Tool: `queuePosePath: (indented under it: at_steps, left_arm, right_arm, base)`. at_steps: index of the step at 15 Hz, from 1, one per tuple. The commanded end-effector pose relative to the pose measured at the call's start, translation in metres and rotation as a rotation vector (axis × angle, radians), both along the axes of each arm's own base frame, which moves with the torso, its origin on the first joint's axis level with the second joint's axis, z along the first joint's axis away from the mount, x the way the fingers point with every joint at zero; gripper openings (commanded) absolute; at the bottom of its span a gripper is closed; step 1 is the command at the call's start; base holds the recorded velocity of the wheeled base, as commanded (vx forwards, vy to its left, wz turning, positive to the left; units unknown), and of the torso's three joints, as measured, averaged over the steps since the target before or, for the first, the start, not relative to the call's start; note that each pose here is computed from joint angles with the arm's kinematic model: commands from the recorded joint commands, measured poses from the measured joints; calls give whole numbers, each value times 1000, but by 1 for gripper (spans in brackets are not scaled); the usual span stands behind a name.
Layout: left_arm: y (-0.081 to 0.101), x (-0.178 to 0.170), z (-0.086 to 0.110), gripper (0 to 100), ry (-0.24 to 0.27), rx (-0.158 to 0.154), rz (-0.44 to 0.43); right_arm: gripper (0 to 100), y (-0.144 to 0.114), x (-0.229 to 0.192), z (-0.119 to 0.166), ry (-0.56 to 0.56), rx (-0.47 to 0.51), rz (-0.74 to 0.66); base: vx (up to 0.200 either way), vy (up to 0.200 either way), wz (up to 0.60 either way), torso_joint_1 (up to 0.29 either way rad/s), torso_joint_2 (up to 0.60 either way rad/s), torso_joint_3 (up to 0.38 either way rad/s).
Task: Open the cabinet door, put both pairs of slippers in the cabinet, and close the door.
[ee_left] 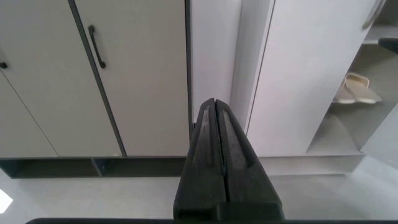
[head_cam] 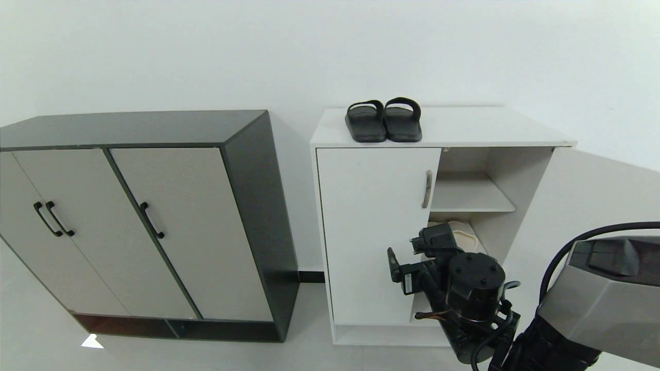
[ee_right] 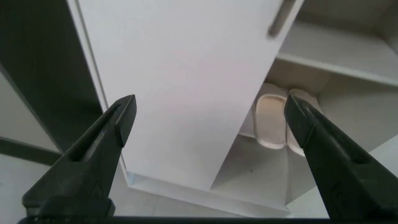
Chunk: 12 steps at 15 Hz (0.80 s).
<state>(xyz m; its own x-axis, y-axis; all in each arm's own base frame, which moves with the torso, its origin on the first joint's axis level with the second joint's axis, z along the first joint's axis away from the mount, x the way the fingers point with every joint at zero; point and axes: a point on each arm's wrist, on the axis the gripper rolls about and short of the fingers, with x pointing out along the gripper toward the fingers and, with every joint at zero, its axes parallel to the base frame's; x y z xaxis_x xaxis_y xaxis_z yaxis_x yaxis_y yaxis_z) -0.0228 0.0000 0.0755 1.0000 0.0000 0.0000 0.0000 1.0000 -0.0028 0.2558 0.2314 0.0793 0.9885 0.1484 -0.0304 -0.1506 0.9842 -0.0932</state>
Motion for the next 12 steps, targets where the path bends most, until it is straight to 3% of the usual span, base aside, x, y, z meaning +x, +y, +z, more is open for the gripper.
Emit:
queuePosePath:
  at_steps: [1, 12]
  left_arm:
    - [0, 0, 0, 0, 2, 0, 0]
    - [0, 0, 0, 0, 2, 0, 0]
  right_arm:
    - [100, 0, 0, 0, -1, 0, -1]
    - [100, 0, 0, -1, -3, 2, 1]
  base:
    - [0, 0, 0, 163, -486, -315]
    - [0, 0, 0, 211, -521, -311]
